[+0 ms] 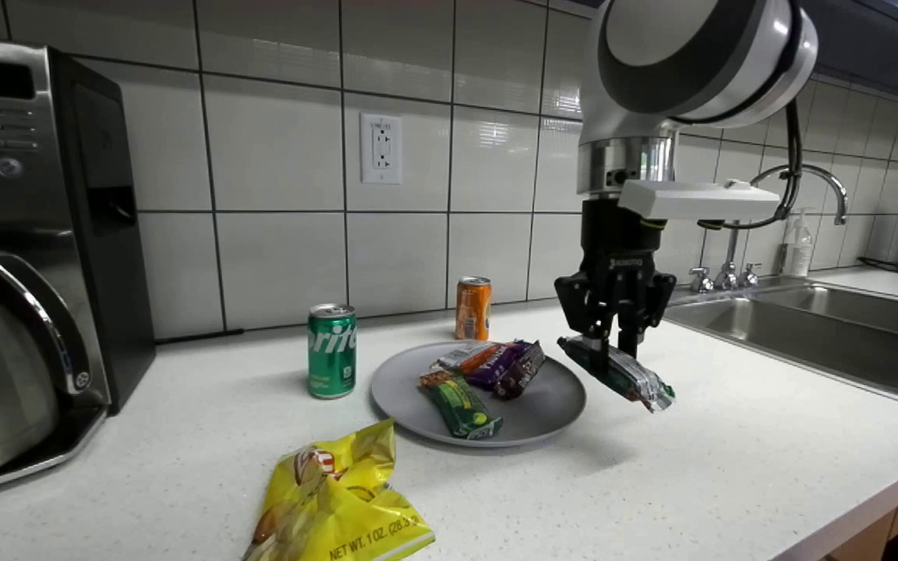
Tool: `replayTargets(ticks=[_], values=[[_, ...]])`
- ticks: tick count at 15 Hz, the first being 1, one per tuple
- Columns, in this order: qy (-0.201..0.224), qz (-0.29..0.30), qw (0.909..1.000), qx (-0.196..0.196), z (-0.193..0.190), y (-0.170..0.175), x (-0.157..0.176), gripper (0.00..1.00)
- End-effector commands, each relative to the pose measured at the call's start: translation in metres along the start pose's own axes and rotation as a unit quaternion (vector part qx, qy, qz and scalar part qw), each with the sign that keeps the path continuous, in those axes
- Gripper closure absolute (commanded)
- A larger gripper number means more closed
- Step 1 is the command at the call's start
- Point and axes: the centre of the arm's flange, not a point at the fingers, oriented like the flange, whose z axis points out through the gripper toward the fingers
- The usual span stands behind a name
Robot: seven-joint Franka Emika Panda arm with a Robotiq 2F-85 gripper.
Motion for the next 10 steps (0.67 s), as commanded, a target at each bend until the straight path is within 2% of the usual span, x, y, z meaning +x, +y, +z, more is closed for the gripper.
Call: replayTargets(ticks=[1, 10], values=[[-0.004, 0.043, 0.9990, -0.006, 0.000, -0.016, 0.026, 0.90], [0.005, 0.150, 0.9887, 0.005, 0.012, -0.046, 0.062, 0.90]])
